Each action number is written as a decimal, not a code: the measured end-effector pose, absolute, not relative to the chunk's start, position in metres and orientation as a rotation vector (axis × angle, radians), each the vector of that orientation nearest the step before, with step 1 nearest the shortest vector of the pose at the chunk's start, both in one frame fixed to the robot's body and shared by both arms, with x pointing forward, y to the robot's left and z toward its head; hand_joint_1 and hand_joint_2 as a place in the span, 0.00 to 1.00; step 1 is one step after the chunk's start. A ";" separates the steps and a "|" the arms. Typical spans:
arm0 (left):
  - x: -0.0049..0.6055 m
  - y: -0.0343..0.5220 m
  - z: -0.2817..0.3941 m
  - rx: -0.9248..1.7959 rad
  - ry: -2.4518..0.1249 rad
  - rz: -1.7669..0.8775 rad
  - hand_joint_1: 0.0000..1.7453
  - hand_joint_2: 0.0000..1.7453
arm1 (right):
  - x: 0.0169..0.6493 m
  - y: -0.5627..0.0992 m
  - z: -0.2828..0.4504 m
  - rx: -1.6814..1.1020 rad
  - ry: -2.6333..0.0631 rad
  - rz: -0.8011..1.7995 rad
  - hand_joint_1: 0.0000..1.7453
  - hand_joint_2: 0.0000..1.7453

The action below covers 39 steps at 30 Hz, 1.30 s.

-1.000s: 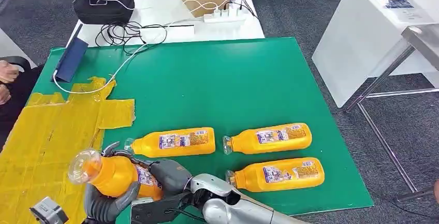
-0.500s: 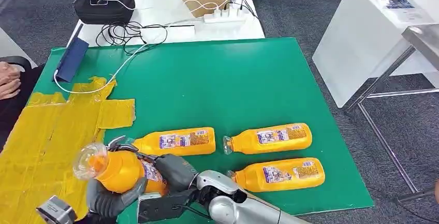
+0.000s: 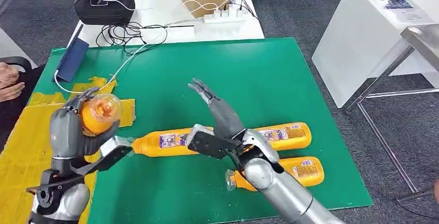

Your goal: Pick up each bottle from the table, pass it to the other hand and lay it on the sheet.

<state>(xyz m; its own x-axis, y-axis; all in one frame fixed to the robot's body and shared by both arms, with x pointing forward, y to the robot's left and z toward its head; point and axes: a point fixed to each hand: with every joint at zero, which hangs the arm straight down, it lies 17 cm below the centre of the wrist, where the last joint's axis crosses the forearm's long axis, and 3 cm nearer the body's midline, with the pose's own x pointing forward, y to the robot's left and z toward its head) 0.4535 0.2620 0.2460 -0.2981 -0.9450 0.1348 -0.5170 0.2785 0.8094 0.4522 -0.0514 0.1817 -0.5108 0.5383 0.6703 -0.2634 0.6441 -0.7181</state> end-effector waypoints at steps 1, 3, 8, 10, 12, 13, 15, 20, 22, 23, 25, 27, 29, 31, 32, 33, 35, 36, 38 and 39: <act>0.463 0.270 0.245 1.341 -1.892 -0.908 1.00 1.00 | 0.458 -0.055 0.186 -0.229 -1.855 1.004 0.00 1.00; 0.479 0.280 0.236 1.362 -1.828 -0.970 1.00 1.00 | 0.466 -0.063 0.183 -0.218 -1.811 1.005 0.00 1.00; 0.491 0.304 0.180 1.360 -1.689 -1.063 1.00 1.00 | 0.472 -0.077 0.155 -0.217 -1.756 1.016 0.00 1.00; 0.493 0.309 0.167 1.349 -1.655 -1.082 1.00 1.00 | 0.474 -0.080 0.150 -0.221 -1.739 1.018 0.00 1.00; 0.496 0.315 0.154 1.336 -1.607 -1.113 1.00 1.00 | 0.477 -0.082 0.143 -0.212 -1.707 1.032 0.00 1.00; 0.498 0.318 0.146 1.332 -1.577 -1.136 1.00 1.00 | 0.478 -0.082 0.139 -0.204 -1.686 1.043 0.00 1.00; 0.503 0.327 0.132 1.326 -1.522 -1.167 1.00 1.00 | 0.483 -0.084 0.130 -0.195 -1.644 1.067 0.00 1.00; 0.512 0.354 0.090 1.312 -1.351 -1.259 1.00 1.00 | 0.492 -0.084 0.110 -0.189 -1.560 1.121 0.00 1.00; 0.515 0.364 0.077 1.302 -1.295 -1.288 1.00 1.00 | 0.492 -0.083 0.103 -0.189 -1.539 1.138 0.00 1.00; 0.517 0.368 0.073 1.296 -1.275 -1.295 0.07 1.00 | 0.493 -0.081 0.101 -0.189 -1.532 1.144 0.00 1.00; 0.522 0.376 0.065 1.275 -1.219 -1.310 0.00 1.00 | 0.496 -0.079 0.100 -0.208 -1.507 1.173 0.00 1.00; 0.526 0.384 0.051 1.229 -1.134 -1.350 0.00 0.00 | 0.500 -0.074 0.104 -0.218 -1.484 1.209 0.00 1.00; 0.526 0.390 0.037 1.188 -1.067 -1.391 0.00 0.00 | 0.503 -0.067 0.107 -0.227 -1.477 1.238 0.00 1.00; 0.525 0.392 0.024 1.147 -1.021 -1.429 0.00 0.00 | 0.505 -0.058 0.105 -0.234 -1.459 1.271 0.00 1.00; 0.526 0.390 0.021 1.126 -1.017 -1.446 0.00 0.00 | 0.506 -0.054 0.102 -0.237 -1.448 1.288 0.00 1.00; 0.526 0.390 0.019 1.104 -1.014 -1.456 0.00 0.00 | 0.506 -0.050 0.101 -0.239 -1.440 1.301 0.00 1.00; 0.527 0.389 0.015 1.078 -1.008 -1.474 0.00 0.00 | 0.506 -0.042 0.096 -0.235 -1.423 1.322 0.00 1.00; 0.527 0.389 0.014 1.072 -1.005 -1.479 0.00 0.00 | 0.506 -0.039 0.094 -0.234 -1.417 1.329 0.00 1.00; 0.527 0.389 0.012 1.065 -1.000 -1.484 0.00 0.00 | 0.506 -0.036 0.091 -0.233 -1.405 1.338 0.00 1.00; 0.527 0.389 0.011 1.062 -0.997 -1.486 0.00 0.00 | 0.506 -0.035 0.090 -0.232 -1.401 1.342 0.00 1.00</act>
<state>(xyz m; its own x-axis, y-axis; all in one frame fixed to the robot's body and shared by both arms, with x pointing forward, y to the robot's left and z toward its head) 0.5269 0.3893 0.0114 -0.1008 -0.9871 -0.1242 0.2591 -0.1466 0.9546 0.5058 -0.0350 0.0902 -0.3543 0.7542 0.5529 -0.5200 0.3325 -0.7868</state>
